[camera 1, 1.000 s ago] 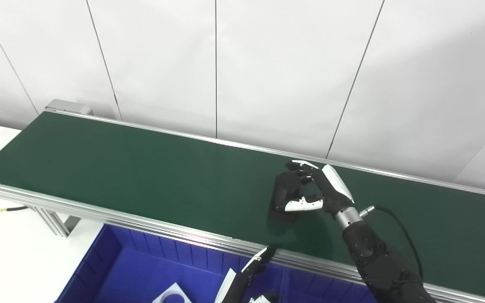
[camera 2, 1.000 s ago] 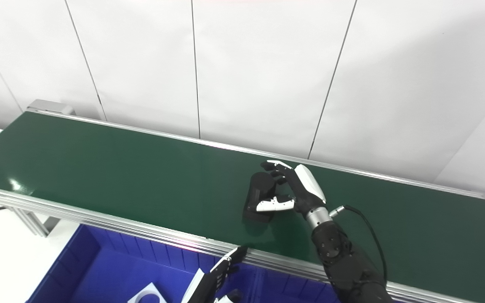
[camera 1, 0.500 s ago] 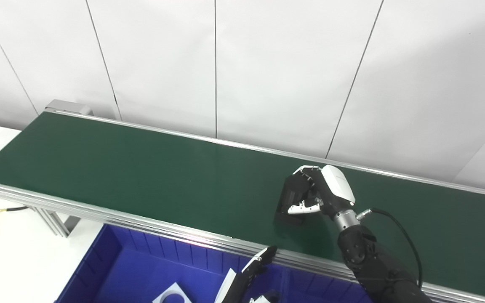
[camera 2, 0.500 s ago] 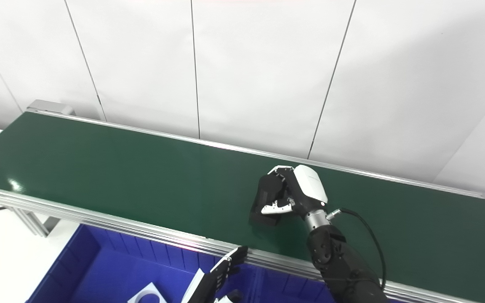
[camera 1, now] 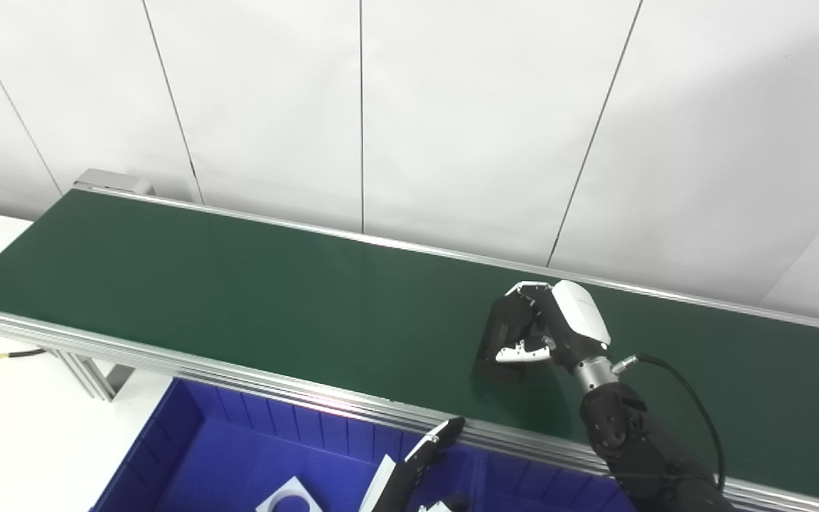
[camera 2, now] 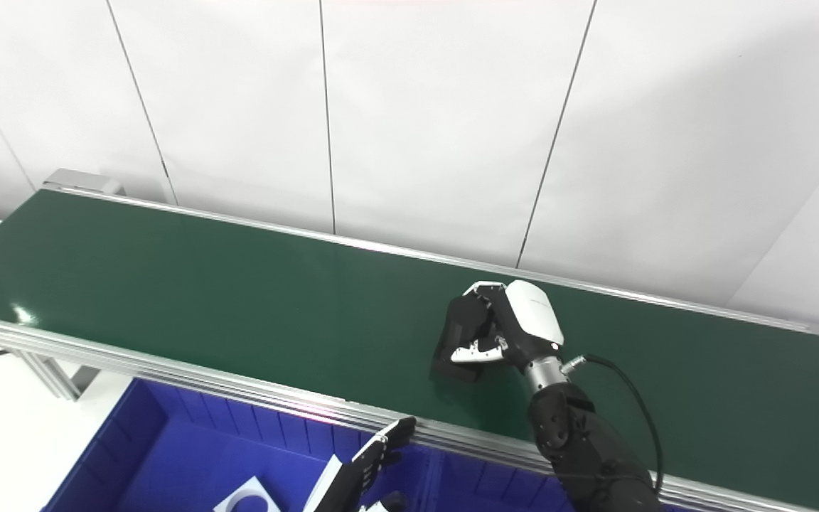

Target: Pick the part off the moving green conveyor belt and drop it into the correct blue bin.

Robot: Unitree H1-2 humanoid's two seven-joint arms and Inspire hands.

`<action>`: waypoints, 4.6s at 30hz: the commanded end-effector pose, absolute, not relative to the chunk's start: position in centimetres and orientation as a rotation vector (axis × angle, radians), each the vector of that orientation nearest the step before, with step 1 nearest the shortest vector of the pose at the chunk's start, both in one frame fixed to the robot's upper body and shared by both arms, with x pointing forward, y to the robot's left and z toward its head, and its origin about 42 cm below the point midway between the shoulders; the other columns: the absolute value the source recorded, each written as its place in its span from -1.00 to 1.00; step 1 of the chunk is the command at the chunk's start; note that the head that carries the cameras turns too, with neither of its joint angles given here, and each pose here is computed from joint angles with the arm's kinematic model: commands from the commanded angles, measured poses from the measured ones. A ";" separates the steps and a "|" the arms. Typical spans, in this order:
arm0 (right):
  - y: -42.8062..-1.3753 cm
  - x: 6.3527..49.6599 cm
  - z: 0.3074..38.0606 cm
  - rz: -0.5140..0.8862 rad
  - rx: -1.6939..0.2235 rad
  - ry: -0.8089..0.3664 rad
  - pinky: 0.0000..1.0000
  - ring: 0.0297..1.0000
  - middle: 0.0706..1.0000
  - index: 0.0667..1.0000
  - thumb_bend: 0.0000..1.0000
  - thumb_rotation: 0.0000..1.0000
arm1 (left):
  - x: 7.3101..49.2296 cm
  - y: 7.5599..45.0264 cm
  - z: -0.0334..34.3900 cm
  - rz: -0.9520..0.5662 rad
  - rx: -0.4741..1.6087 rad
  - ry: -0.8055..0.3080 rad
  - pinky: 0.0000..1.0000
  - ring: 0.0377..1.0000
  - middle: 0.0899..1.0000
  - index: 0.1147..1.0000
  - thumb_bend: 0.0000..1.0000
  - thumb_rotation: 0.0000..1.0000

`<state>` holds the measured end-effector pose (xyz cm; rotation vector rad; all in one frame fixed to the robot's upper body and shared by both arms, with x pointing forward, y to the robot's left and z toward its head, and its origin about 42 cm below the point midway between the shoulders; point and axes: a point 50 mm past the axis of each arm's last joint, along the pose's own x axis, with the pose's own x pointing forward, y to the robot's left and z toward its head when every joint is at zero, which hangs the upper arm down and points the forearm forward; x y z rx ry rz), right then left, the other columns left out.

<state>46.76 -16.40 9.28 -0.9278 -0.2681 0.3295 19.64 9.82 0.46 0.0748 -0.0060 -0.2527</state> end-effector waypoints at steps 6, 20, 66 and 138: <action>-16.3 46.6 11.4 0.367 -0.854 -0.358 -0.58 -0.52 -0.17 -0.10 0.06 -1.00 | 20.4 9.5 1.5 -0.255 0.045 -0.069 0.82 0.87 0.85 0.81 0.71 0.71; -21.2 42.8 13.7 0.302 -0.880 -0.503 -0.40 -0.32 -0.24 -0.04 0.04 -1.00 | 21.1 10.2 1.4 -0.246 0.063 -0.072 0.92 0.92 0.94 0.96 0.57 0.95; -36.2 25.4 15.8 0.016 -1.046 -0.112 -0.46 -0.39 -0.28 -0.05 0.05 -1.00 | 25.1 16.4 7.7 -0.267 -0.132 -0.240 1.00 0.89 0.92 0.95 0.50 0.86; -36.9 19.8 11.5 0.408 -1.220 0.149 -0.34 -0.24 -0.21 -0.06 0.05 -1.00 | 24.7 14.7 9.4 -0.280 -0.114 -0.266 0.91 0.84 0.87 0.93 0.43 0.86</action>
